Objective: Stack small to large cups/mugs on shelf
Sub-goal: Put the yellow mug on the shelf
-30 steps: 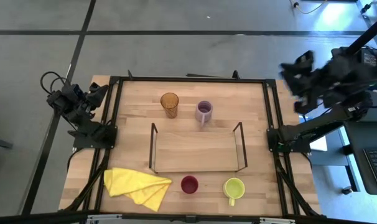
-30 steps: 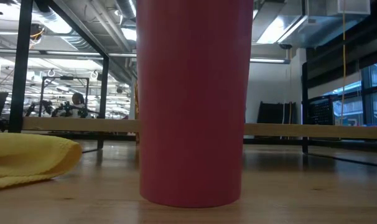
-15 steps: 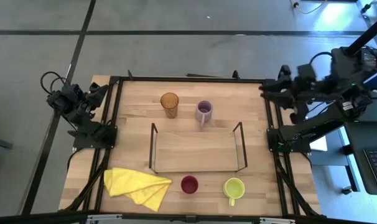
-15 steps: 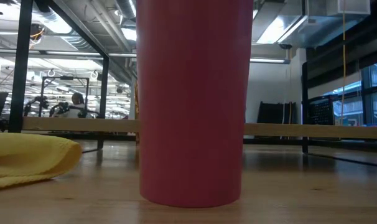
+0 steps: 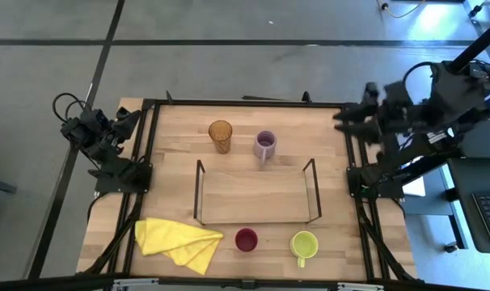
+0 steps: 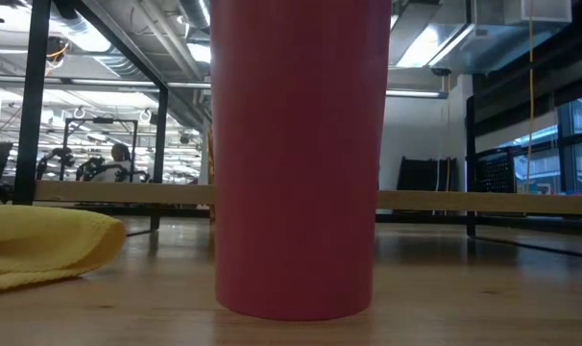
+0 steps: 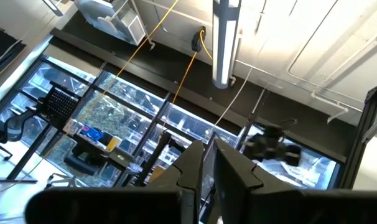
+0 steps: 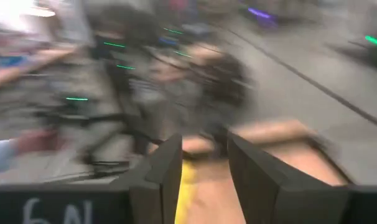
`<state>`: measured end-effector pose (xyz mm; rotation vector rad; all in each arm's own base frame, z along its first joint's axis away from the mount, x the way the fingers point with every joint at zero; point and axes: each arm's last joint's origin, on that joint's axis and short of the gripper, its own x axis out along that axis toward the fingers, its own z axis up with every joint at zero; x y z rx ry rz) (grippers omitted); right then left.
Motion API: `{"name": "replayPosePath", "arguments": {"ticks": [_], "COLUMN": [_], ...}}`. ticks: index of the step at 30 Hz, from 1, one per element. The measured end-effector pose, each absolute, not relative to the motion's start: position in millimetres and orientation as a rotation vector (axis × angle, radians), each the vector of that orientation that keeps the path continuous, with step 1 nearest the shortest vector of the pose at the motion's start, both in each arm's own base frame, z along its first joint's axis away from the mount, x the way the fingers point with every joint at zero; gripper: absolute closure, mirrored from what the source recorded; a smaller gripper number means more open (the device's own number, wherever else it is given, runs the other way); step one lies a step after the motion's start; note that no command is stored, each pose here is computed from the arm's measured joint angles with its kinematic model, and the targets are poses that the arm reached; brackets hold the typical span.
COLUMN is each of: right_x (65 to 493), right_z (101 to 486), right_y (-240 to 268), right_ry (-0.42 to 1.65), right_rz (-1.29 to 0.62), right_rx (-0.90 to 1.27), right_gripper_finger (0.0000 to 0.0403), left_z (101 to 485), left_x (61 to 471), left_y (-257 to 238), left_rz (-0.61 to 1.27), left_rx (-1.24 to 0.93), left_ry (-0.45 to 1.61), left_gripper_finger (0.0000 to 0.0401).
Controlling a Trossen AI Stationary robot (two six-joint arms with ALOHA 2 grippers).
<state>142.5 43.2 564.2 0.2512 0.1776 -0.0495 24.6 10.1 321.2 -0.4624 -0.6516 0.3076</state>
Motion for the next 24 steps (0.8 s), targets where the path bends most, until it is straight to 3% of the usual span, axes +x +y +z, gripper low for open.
{"name": "replayPosePath", "arguments": {"ticks": [4,8,13,17,24], "right_x": [144.2,143.6,153.3,156.5,168.1], "right_z": [544.8,519.9,500.0,475.4,411.1], "right_y": [43.3,49.9,70.8,85.5,117.8], "right_ry": [0.398,0.736,1.0,1.197,1.547], "right_rz": [-0.147,-0.145,-0.006,-0.053,-0.295], "right_rx": [0.355,0.65,0.953,1.013,1.092], "right_gripper_finger": [0.0272,0.0272,0.0272,0.0272,0.0272], "left_z": [321.2,321.3,321.2,321.2,321.3], "left_x": [24.6,24.6,24.7,24.7,24.5], "left_y": [10.1,10.1,10.0,10.0,10.1], "left_rz": [0.308,0.308,0.308,0.308,0.308], "left_rx": [-0.463,-0.463,-0.462,-0.462,-0.463], "left_ry": [-0.652,-0.652,-0.651,-0.651,-0.653], "left_gripper_finger": [0.037,0.037,0.037,0.037,0.037]}}
